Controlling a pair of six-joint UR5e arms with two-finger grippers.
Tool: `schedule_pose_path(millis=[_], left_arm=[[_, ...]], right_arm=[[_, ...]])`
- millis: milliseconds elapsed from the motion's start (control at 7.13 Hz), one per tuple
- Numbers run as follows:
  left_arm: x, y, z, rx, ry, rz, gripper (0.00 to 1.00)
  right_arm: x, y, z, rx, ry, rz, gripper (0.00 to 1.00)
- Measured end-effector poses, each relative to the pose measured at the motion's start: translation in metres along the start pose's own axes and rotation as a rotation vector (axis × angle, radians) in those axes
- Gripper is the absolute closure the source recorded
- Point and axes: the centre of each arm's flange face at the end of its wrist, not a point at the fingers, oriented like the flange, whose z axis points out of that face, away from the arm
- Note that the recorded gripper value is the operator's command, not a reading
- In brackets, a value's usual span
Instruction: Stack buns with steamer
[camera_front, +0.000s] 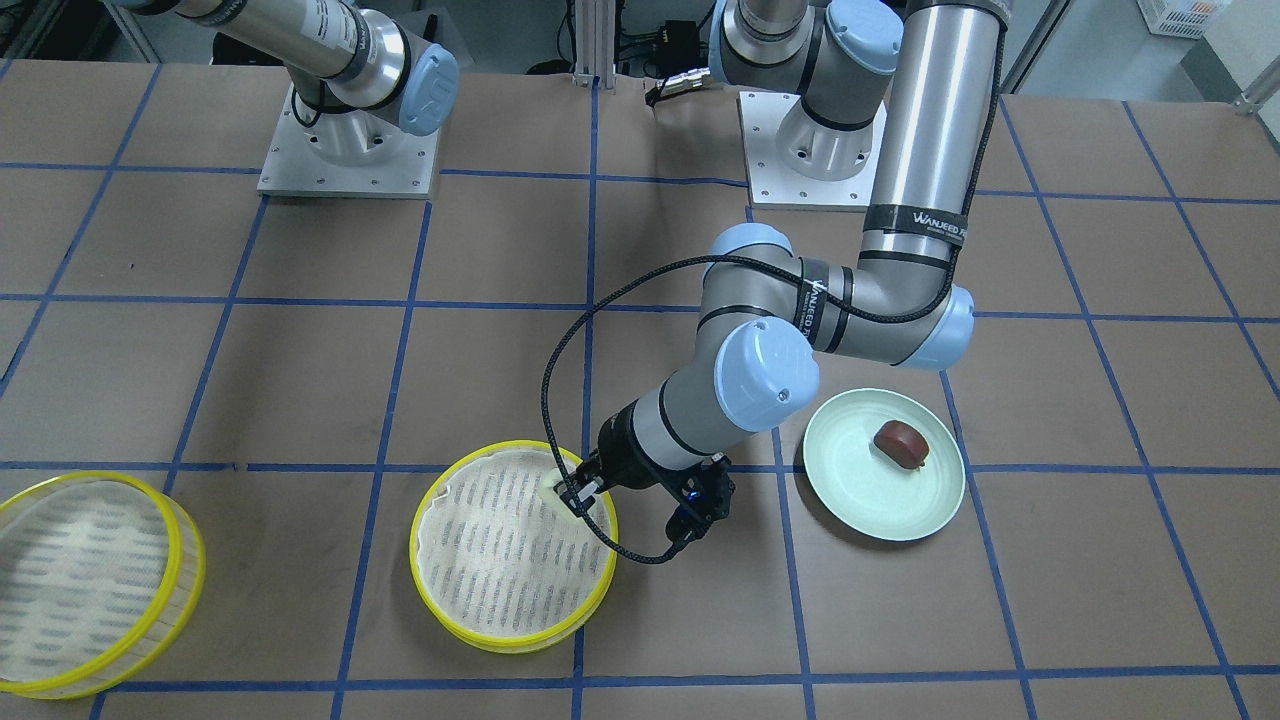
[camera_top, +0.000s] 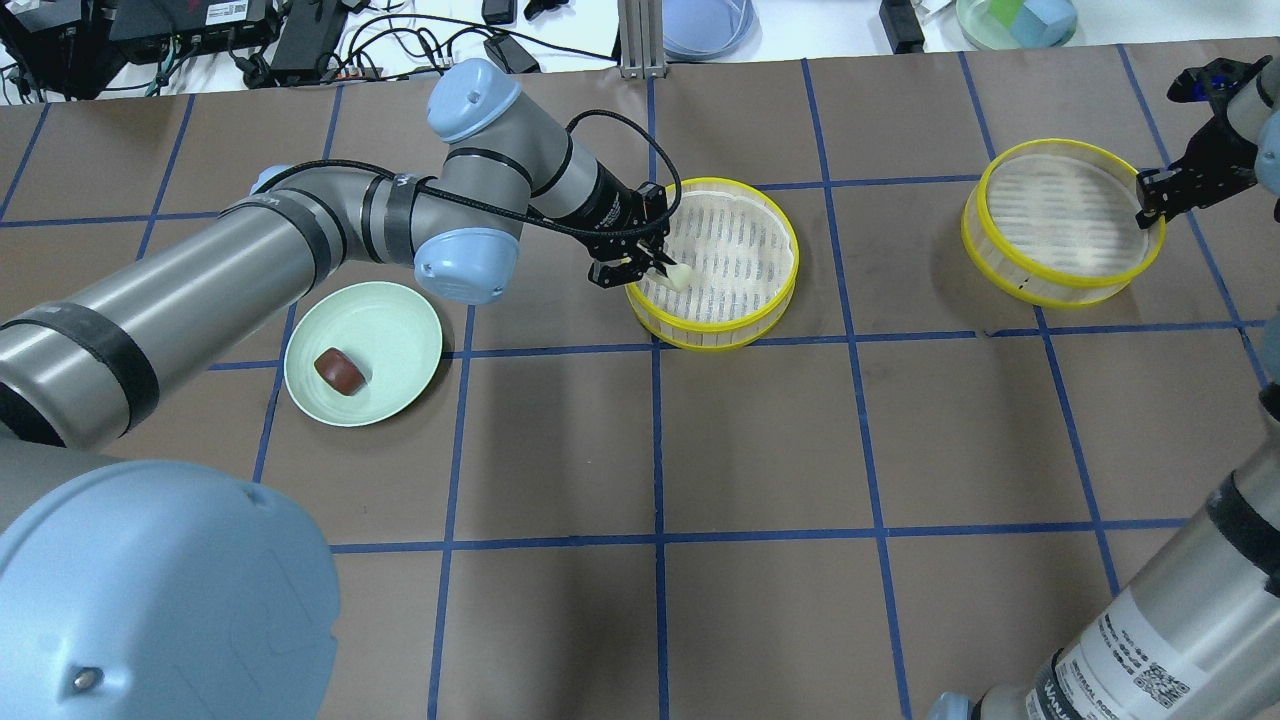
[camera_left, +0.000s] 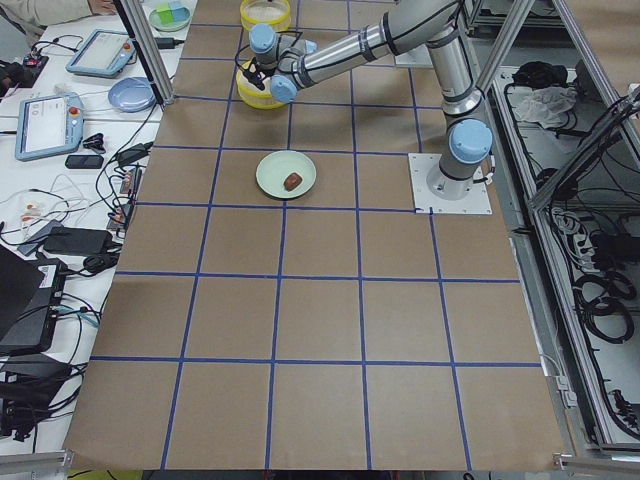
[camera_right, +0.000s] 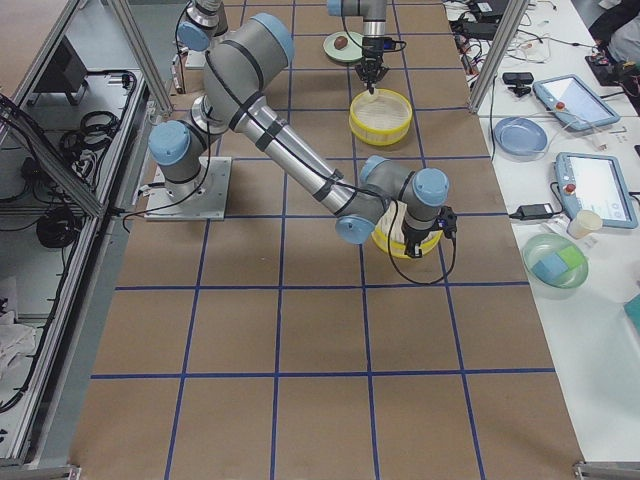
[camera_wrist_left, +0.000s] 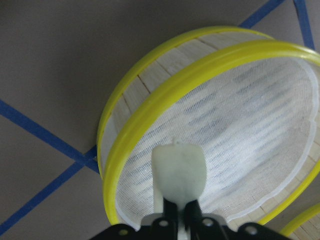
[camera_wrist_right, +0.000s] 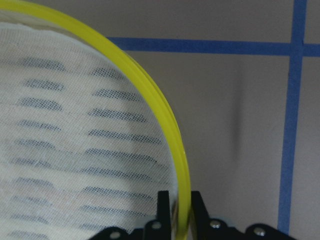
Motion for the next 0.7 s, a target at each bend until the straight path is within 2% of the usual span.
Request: schedule_pose_path(millis=[140, 701], left_arm=[[0.002, 0.000, -0.001, 0.004, 0.006, 0.002, 0.00], [0.007, 0.000, -0.007, 0.013, 0.030, 0.007, 0.00]], right_arm=[[0.000, 0.000, -0.001, -0.001, 0.005, 0.001, 0.97], [-0.003, 0.001, -0.022, 0.013, 0.020, 0.025, 1.00]])
